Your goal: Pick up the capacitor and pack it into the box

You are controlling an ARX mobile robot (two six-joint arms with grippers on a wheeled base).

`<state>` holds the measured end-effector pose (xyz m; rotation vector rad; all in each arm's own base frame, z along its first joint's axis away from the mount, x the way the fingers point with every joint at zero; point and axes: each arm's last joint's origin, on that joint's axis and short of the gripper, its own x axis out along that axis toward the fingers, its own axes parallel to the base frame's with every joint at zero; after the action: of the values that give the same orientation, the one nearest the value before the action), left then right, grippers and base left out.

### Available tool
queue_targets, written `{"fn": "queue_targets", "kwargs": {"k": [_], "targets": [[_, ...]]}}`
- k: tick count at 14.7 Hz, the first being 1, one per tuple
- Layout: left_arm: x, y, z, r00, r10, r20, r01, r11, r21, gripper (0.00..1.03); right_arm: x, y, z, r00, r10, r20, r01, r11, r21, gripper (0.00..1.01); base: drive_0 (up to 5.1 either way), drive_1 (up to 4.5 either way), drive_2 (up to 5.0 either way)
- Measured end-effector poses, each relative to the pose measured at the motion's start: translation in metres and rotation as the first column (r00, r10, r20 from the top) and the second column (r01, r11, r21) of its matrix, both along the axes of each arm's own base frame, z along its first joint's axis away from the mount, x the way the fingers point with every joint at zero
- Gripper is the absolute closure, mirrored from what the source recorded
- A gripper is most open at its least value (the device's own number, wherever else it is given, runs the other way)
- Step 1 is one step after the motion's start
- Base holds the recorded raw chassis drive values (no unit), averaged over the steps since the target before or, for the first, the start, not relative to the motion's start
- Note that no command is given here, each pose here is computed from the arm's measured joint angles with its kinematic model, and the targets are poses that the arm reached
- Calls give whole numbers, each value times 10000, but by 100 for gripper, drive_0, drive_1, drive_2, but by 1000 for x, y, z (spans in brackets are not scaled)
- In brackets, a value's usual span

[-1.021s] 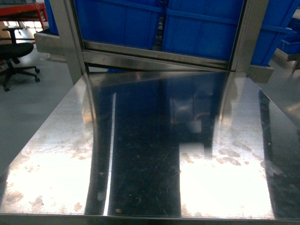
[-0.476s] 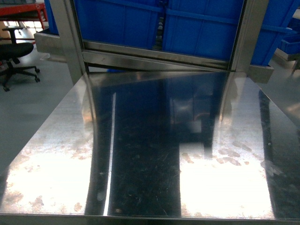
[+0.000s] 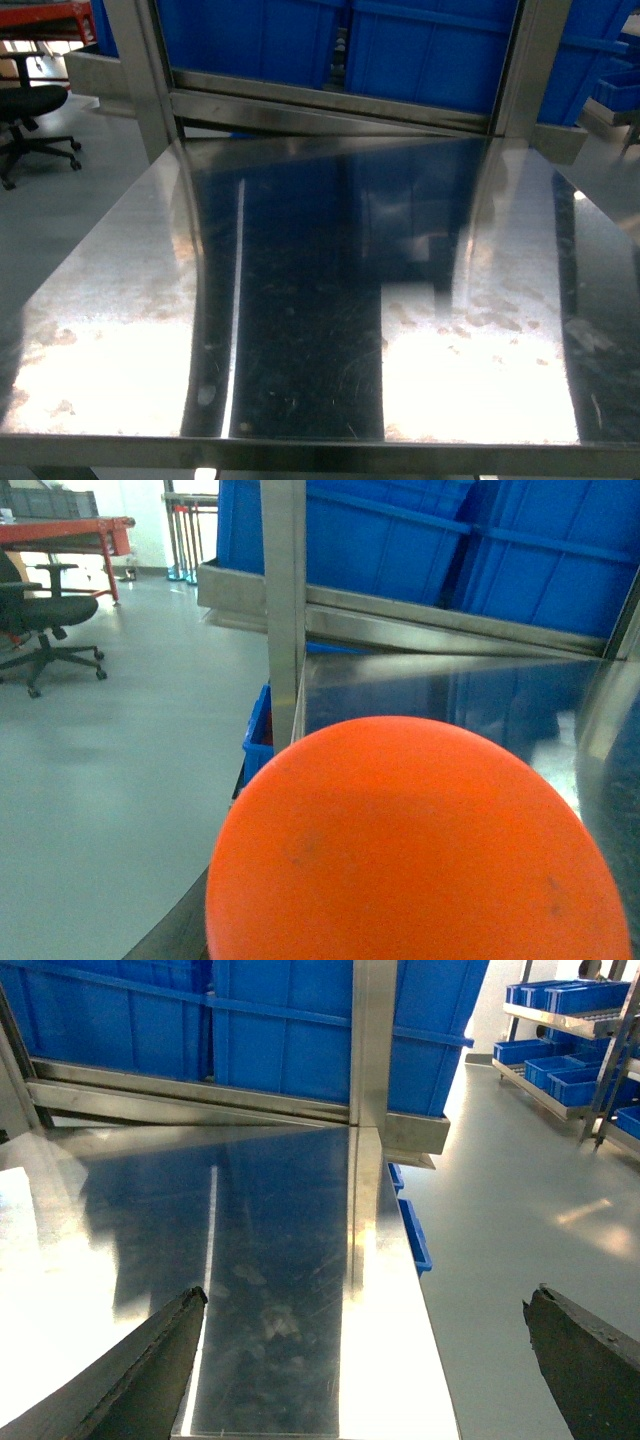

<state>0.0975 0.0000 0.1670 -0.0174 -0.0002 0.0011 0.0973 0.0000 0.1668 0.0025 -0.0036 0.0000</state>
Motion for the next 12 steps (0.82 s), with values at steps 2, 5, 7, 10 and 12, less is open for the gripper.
{"fn": "queue_targets", "kwargs": {"k": [2,5,7,10,12], "targets": [[0,0,0,10000,0,-8,0,10000,4,59,0,0,0,10000,0,-4,0,10000,0,3,0,0,0],[0,0,0,10000,0,-23,0,10000,4,59,0,0,0,10000,-4,-15,4,10000,0,3,0,0,0],[0,0,0,10000,-4,-38,4,10000,27,59,0,0,0,10000,-8,-15,8,10000,11,3,0,0,0],[0,0,0,10000,-8,-34,8,10000,34,59,0,0,0,10000,-4,-23,4,10000,4,3,0,0,0],[0,0,0,10000,4,-31,-4,10000,31,59,0,0,0,10000,-4,-15,4,10000,0,3,0,0,0]]}}
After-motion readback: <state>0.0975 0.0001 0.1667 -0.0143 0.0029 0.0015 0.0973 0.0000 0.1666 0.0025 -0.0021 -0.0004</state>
